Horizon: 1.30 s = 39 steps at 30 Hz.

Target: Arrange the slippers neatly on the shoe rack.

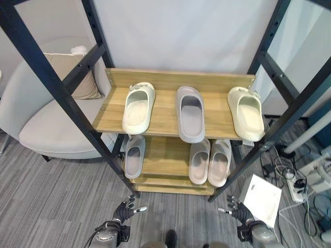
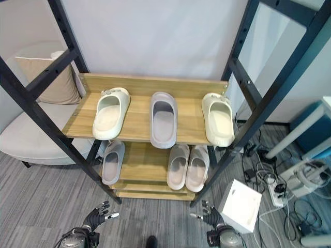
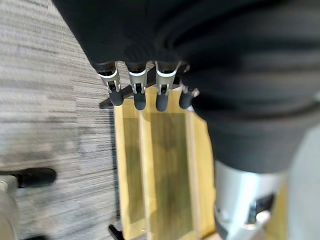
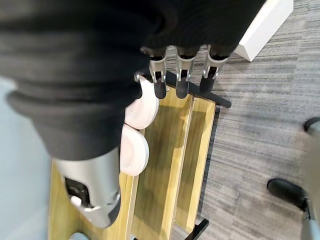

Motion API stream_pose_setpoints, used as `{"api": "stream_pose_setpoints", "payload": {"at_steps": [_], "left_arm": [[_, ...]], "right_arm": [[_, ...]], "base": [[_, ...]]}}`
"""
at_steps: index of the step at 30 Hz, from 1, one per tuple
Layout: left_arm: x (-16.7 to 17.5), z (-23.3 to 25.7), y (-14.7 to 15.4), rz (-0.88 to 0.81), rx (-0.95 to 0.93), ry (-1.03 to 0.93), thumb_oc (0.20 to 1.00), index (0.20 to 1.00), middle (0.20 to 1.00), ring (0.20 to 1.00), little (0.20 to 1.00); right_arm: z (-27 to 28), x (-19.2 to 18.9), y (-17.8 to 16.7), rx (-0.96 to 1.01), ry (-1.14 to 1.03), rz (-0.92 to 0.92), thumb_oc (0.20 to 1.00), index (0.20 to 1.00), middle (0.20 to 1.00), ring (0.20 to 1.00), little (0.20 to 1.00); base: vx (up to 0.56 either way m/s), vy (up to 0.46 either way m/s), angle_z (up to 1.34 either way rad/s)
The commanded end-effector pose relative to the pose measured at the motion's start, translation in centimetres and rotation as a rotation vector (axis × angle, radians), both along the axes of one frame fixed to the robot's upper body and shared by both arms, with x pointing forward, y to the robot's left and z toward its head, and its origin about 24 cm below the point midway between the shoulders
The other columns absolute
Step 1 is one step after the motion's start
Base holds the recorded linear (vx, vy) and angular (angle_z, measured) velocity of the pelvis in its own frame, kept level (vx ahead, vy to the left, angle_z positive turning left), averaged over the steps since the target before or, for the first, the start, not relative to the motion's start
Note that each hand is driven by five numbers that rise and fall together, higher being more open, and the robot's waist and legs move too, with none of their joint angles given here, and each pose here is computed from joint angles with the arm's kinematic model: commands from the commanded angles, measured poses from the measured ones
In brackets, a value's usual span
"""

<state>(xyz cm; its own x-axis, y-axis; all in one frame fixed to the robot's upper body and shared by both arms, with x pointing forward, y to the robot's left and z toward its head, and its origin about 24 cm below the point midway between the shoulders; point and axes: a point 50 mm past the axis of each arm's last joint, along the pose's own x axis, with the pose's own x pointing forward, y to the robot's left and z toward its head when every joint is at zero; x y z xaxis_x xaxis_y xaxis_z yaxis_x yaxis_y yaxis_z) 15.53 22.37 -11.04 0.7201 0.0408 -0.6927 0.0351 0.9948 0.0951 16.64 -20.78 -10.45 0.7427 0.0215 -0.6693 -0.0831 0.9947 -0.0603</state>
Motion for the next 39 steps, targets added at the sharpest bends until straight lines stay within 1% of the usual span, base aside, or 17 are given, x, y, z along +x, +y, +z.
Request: {"api": "stream_pose_setpoints", "payload": {"at_steps": [1, 6, 8, 10, 11, 13, 15, 16, 20, 21, 23, 25, 30, 32, 34, 36, 39], "left_arm": [[2.0, 1.4, -0.2, 0.005, 0.001, -0.117, 1.0, 1.0, 1.0, 1.0, 1.0], [1.2, 1.0, -0.6, 0.013, -0.02, -0.097, 1.0, 1.0, 1.0, 1.0, 1.0], [1.0, 1.0, -0.8, 0.03, -0.013, -0.104, 1.0, 1.0, 1.0, 1.0, 1.0], [1.0, 1.1, -0.9, 0.026, 0.017, -0.117, 1.0, 1.0, 1.0, 1.0, 1.0], [0.9, 1.0, -1.1, 0.009, 0.034, -0.122, 1.0, 1.0, 1.0, 1.0, 1.0], [0.9, 1.0, -1.3, -0.004, 0.043, -0.125, 1.0, 1.0, 1.0, 1.0, 1.0], [0.8, 0.9, -1.4, -0.008, 0.054, -0.128, 1.0, 1.0, 1.0, 1.0, 1.0], [0.7, 0.9, -1.4, -0.009, 0.053, -0.127, 1.0, 1.0, 1.0, 1.0, 1.0], [0.9, 1.0, -2.1, -0.024, 0.073, -0.151, 1.0, 1.0, 1.0, 1.0, 1.0], [1.4, 1.3, -2.7, -0.037, 0.078, -0.179, 1.0, 1.0, 1.0, 1.0, 1.0], [1.9, 1.6, -3.1, -0.039, 0.08, -0.199, 1.0, 1.0, 1.0, 1.0, 1.0], [2.1, 1.7, -3.3, -0.043, 0.075, -0.21, 1.0, 1.0, 1.0, 1.0, 1.0], [2.4, 1.7, -3.8, -0.032, 0.059, -0.211, 1.0, 1.0, 1.0, 1.0, 1.0], [2.2, 1.5, -3.7, -0.03, 0.06, -0.204, 1.0, 1.0, 1.0, 1.0, 1.0], [2.0, 1.3, -3.7, -0.027, 0.069, -0.198, 1.0, 1.0, 1.0, 1.0, 1.0], [1.9, 1.3, -3.7, -0.009, 0.07, -0.2, 1.0, 1.0, 1.0, 1.0, 1.0], [2.1, 1.6, -3.6, 0.015, 0.068, -0.215, 1.0, 1.0, 1.0, 1.0, 1.0]], "right_arm": [[1.4, 1.0, -1.1, -0.044, -0.073, 0.017, 1.0, 1.0, 1.0, 1.0, 1.0], [1.5, 0.6, -1.1, -0.072, -0.083, 0.037, 1.0, 1.0, 1.0, 1.0, 1.0], [4.5, 2.5, -1.6, -0.326, -0.253, 0.186, 1.0, 1.0, 1.0, 1.0, 1.0], [7.1, 3.5, -1.2, -0.48, -0.402, 0.288, 1.0, 1.0, 1.0, 1.0, 1.0], [9.7, 3.9, -0.6, -0.574, -0.539, 0.39, 1.0, 1.0, 1.0, 1.0, 1.0], [12.4, 3.5, 0.0, -0.652, -0.675, 0.476, 1.0, 1.0, 1.0, 1.0, 1.0], [14.5, 2.8, 0.5, -0.706, -0.791, 0.518, 1.0, 1.0, 1.0, 1.0, 1.0], [14.5, 2.7, 0.5, -0.706, -0.79, 0.517, 1.0, 1.0, 1.0, 1.0, 1.0], [17.9, 2.2, 2.1, -0.787, -1.023, 0.546, 1.0, 1.0, 1.0, 1.0, 1.0], [19.4, 2.2, 3.2, -0.796, -1.147, 0.549, 1.0, 1.0, 1.0, 1.0, 1.0], [20.4, 2.6, 4.2, -0.768, -1.225, 0.537, 1.0, 1.0, 1.0, 1.0, 1.0], [20.6, 3.0, 4.7, -0.736, -1.247, 0.533, 1.0, 1.0, 1.0, 1.0, 1.0], [19.9, 3.3, 6.8, -0.625, -1.232, 0.63, 1.0, 1.0, 1.0, 1.0, 1.0], [20.5, 3.2, 7.5, -0.602, -1.28, 0.655, 1.0, 1.0, 1.0, 1.0, 1.0], [22.1, 3.4, 9.1, -0.578, -1.403, 0.676, 1.0, 1.0, 1.0, 1.0, 1.0], [24.4, 3.9, 10.4, -0.54, -1.545, 0.622, 1.0, 1.0, 1.0, 1.0, 1.0], [26.6, 4.3, 11.1, -0.488, -1.655, 0.531, 1.0, 1.0, 1.0, 1.0, 1.0]], "base": [[0.16, -0.131, 0.2], [0.11, -0.084, 0.1], [0.06, -0.038, 0.04], [0.04, -0.01, -0.08], [0.04, -0.006, -0.03], [0.03, -0.002, 0.04], [0.0, 0.0, 0.0], [0.01, 0.004, -0.05], [0.01, 0.006, -0.16], [0.0, 0.011, -0.26], [0.0, 0.007, -0.15], [0.0, 0.0, 0.0], [0.0, 0.007, 0.06], [0.0, 0.004, 0.08], [0.0, 0.002, 0.02], [0.0, 0.0, 0.0], [-0.01, 0.016, 0.21]]}}
